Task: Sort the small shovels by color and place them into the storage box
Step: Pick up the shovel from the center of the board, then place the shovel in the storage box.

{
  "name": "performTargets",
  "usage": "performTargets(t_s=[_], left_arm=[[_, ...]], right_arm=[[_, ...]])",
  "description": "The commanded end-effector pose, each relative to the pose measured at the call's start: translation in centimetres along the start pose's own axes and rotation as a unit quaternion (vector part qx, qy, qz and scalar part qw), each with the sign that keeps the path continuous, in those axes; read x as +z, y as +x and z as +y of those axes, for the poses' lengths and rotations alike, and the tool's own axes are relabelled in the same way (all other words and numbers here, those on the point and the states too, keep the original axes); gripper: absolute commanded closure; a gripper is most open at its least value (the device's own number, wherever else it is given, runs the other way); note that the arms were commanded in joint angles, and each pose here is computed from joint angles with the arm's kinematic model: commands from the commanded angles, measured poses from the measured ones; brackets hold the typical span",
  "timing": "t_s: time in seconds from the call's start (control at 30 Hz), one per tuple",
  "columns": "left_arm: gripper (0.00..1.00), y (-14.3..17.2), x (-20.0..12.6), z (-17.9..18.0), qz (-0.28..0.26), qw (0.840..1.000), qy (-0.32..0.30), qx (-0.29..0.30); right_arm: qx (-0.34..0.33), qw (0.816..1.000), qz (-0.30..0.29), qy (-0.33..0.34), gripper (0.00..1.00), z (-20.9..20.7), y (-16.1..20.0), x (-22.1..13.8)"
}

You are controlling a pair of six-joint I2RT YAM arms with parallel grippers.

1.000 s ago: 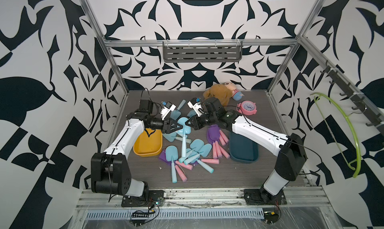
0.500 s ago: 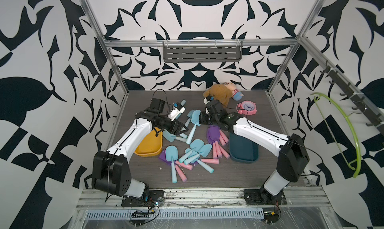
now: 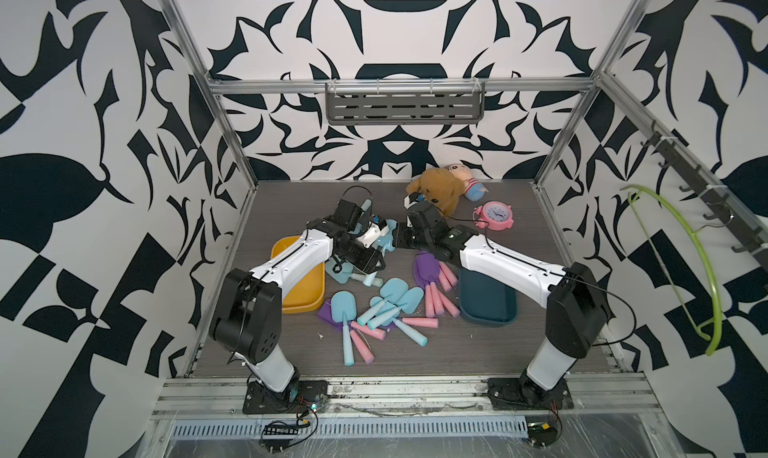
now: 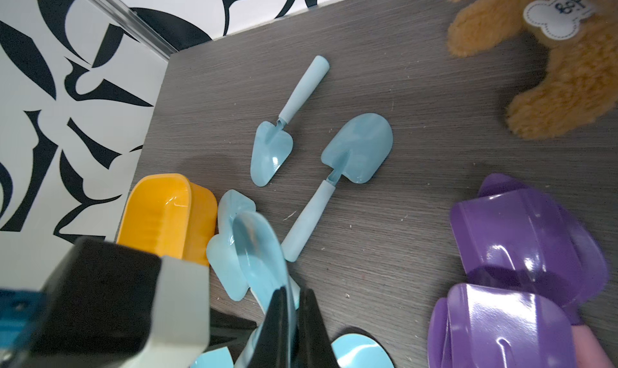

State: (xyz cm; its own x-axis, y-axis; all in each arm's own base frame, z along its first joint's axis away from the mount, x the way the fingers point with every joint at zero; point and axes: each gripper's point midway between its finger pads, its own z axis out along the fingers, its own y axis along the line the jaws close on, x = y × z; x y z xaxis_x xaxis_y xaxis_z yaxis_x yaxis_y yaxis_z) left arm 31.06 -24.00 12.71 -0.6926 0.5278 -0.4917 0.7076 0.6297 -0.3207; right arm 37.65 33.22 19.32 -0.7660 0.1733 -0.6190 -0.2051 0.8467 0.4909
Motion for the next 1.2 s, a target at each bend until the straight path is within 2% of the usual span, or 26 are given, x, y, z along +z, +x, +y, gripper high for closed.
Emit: performTargets(t_s=[0.0, 0.07, 0.13, 0.17, 0.23, 0.37, 0.5, 0.6, 0.7, 0.9, 1.03, 1.17], left_arm=[[0.62, -0.9, -0.3, 0.6, -0.019, 1.000, -0.018, -0.006], [0.79, -0.9, -0.3, 0.4, -0.025, 1.000, -0.012, -0.006], [1.00, -1.1, -0.5, 0.1, -0.030, 0.999, -0.009, -0.005], [1.00, -0.9, -0.6, 0.1, -0.030, 0.999, -0.011, -0.005], [1.00, -0.7, -1.4, 0.6, -0.036, 0.999, -0.026, -0.014], [1.00, 1.1, -4.4, 3.2, -0.025, 0.994, -0.073, -0.082], [1.00, 5.4, -8.1, 6.8, 0.027, 0.974, -0.152, -0.169], [1.00, 8.9, -10.4, 9.7, 0.050, 0.951, -0.223, -0.208], [1.00, 12.0, -12.3, 12.3, 0.074, 0.931, -0.268, -0.236], [1.00, 16.1, -13.6, 15.7, 0.117, 0.900, -0.275, -0.318], [1.00, 17.0, -12.5, 16.6, 0.150, 0.893, -0.265, -0.332], [1.00, 17.8, -11.8, 18.3, 0.169, 0.882, -0.287, -0.334]], right_arm=[[0.009, 0.998, -0.039, -0.053, 1.00, 3.0, -2.6, -1.8], [0.008, 0.998, -0.038, -0.059, 1.00, 3.2, -2.5, -1.8], [0.007, 0.997, -0.035, -0.066, 1.00, 3.5, -2.5, -1.8], [0.003, 0.997, -0.034, -0.066, 0.95, 3.5, -2.5, -1.9], [-0.004, 0.998, -0.039, -0.059, 0.75, 3.3, -2.6, -2.2], [-0.014, 0.999, -0.039, -0.028, 0.60, 2.0, -2.5, -2.5], [-0.018, 1.000, -0.009, -0.019, 0.60, 1.2, -0.8, -1.3], [-0.016, 1.000, 0.010, -0.025, 0.60, 0.9, 0.4, -0.2], [-0.014, 0.999, 0.021, -0.029, 0.60, 0.8, 1.1, 0.5], [-0.009, 0.998, 0.038, -0.046, 0.60, 1.1, 2.2, 1.5], [-0.005, 0.998, 0.044, -0.050, 0.60, 1.1, 2.6, 2.0], [-0.005, 0.997, 0.049, -0.052, 0.60, 1.0, 3.0, 2.3]])
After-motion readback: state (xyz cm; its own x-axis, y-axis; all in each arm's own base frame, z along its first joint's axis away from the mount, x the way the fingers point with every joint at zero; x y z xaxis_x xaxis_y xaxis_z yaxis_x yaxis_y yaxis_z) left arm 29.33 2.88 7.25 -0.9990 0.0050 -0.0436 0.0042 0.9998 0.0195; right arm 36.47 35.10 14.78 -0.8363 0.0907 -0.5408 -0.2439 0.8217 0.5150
